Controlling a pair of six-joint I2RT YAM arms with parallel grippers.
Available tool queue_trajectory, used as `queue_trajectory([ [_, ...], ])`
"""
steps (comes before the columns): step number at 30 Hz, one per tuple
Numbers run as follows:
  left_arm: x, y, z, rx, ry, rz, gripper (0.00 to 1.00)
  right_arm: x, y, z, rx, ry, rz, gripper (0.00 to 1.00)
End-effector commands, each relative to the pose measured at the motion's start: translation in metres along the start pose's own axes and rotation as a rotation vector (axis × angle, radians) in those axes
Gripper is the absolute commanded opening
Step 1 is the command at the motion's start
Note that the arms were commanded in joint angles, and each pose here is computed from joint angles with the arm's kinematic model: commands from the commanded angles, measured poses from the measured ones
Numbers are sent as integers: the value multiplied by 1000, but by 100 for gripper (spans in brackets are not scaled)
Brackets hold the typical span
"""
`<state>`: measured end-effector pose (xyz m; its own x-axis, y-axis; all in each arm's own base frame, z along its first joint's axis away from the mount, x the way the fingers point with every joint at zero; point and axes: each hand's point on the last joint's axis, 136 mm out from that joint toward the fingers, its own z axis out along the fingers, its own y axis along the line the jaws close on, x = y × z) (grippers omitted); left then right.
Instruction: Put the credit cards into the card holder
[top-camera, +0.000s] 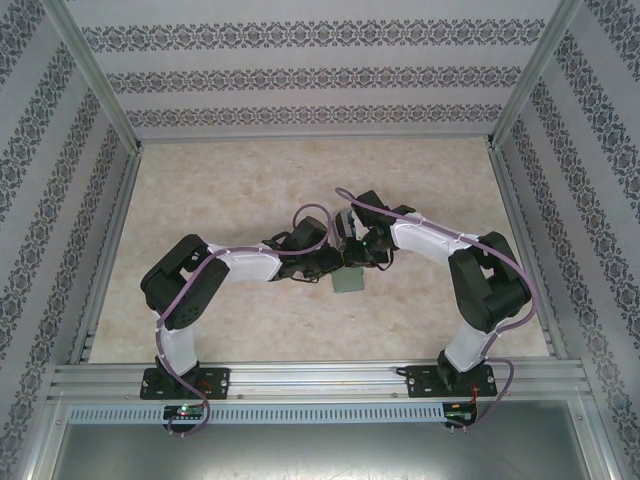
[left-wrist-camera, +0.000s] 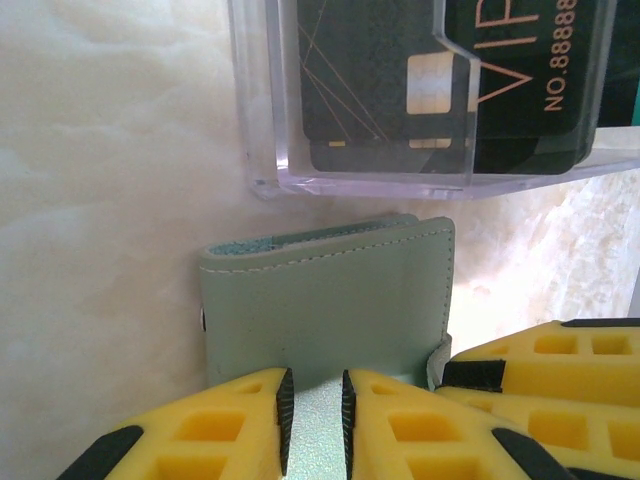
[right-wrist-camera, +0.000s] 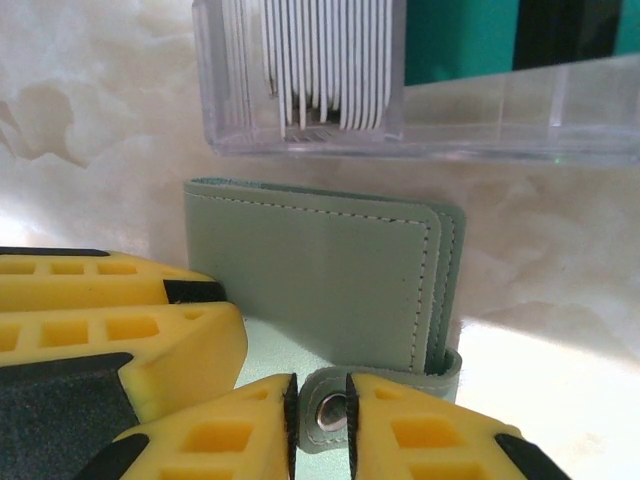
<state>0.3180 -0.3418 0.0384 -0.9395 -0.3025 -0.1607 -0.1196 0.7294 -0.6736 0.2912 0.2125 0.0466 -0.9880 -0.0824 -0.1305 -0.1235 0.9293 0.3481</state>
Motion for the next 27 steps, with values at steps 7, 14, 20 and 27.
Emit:
queue_trajectory([
  [7,8,4,8,-9,19,4,22,4,-1,-4,-20,-3,22,21],
  [14,8,7,8,-14,10,-3,18,2,-1,4,-59,2,59,25],
  [20,8,6,8,-12,9,-6,17,3,-5,11,-63,11,78,11],
  [27,9,8,8,-16,11,-8,17,4,-5,9,-75,-16,75,7],
])
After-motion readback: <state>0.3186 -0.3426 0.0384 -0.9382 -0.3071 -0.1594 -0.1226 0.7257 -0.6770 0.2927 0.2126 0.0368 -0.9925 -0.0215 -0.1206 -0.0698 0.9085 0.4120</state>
